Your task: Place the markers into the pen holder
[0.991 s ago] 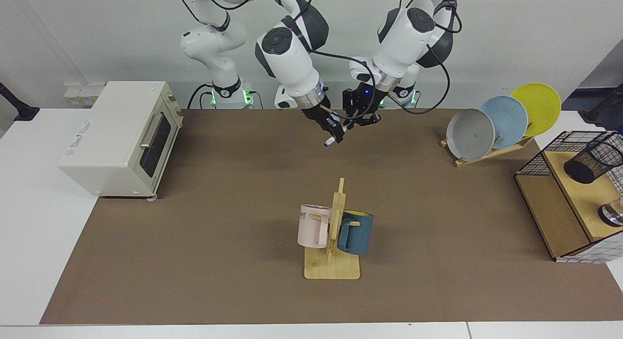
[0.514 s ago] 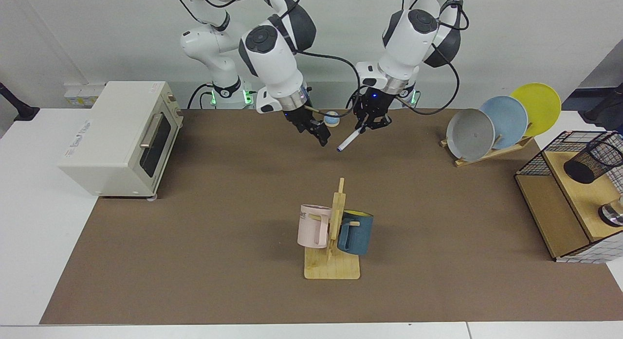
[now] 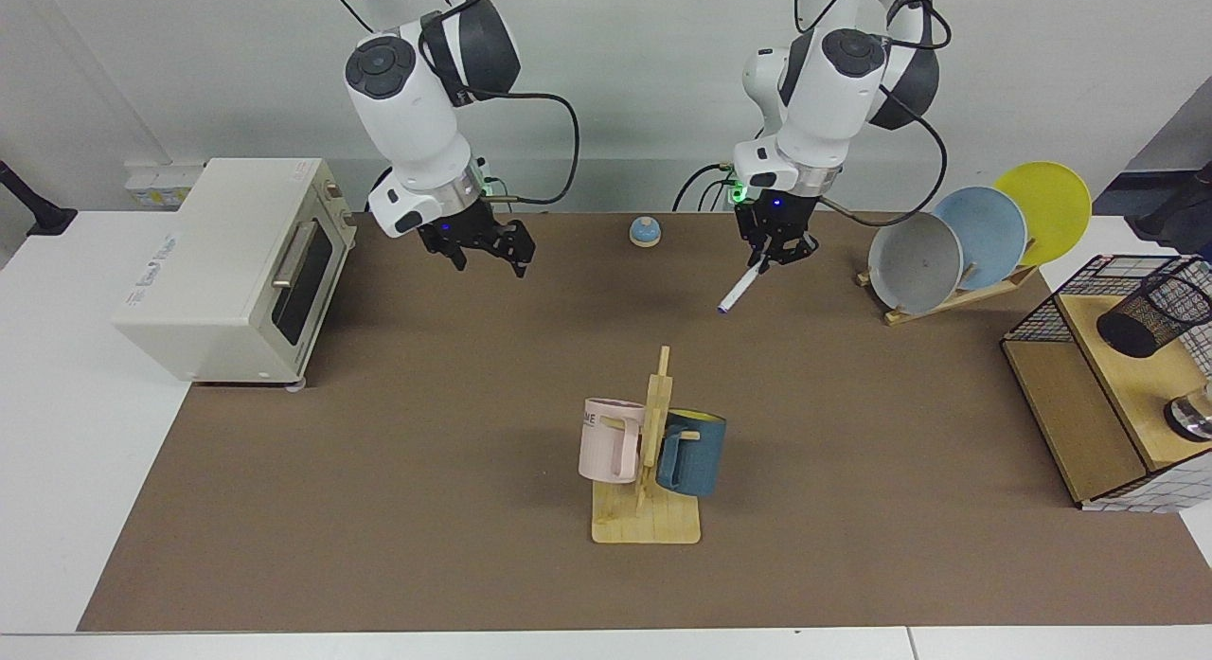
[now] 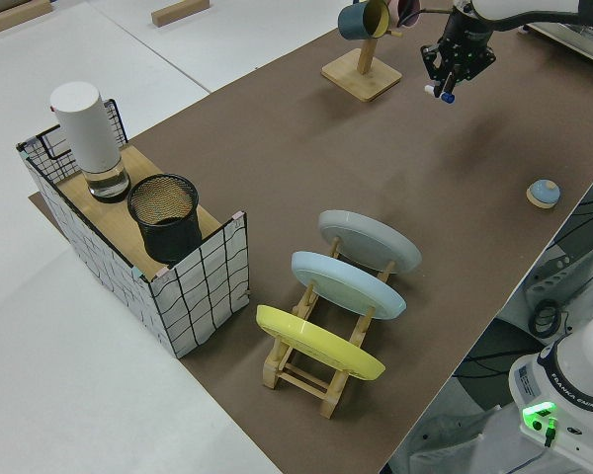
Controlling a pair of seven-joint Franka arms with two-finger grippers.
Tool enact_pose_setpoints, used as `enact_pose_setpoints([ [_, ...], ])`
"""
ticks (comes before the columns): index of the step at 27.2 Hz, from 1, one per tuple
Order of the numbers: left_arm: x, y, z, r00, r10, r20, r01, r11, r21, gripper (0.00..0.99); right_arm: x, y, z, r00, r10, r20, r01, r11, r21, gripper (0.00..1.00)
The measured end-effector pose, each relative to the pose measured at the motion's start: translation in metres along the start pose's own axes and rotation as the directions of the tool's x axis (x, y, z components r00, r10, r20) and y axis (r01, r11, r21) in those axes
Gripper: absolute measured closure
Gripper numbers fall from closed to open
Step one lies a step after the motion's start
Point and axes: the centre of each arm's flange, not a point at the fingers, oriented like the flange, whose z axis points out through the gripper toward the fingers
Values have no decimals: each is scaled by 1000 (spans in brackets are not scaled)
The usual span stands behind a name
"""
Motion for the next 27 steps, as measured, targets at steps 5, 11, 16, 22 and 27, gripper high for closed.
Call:
enact_pose_setpoints([
  [5,-21,-29,0,996,10,87,-14,999,42,841,5,27,-11,997,-74,-29,71,993,-90,0],
  [11,-32,-60,-12,980,56,189,-74,993,91,841,9,50,-35,987,-138,-77,128,984,-120,0],
  [16,-31,-85,-27,951,104,290,-152,978,145,841,16,71,-58,987,-111,-119,98,989,-108,0],
  [22,-40,-121,-39,887,202,416,-296,939,175,841,19,79,-62,987,-100,-125,87,991,-105,0],
  [27,-54,-151,-52,802,280,528,-420,893,164,841,20,80,-62,987,-98,-125,85,991,-105,0],
])
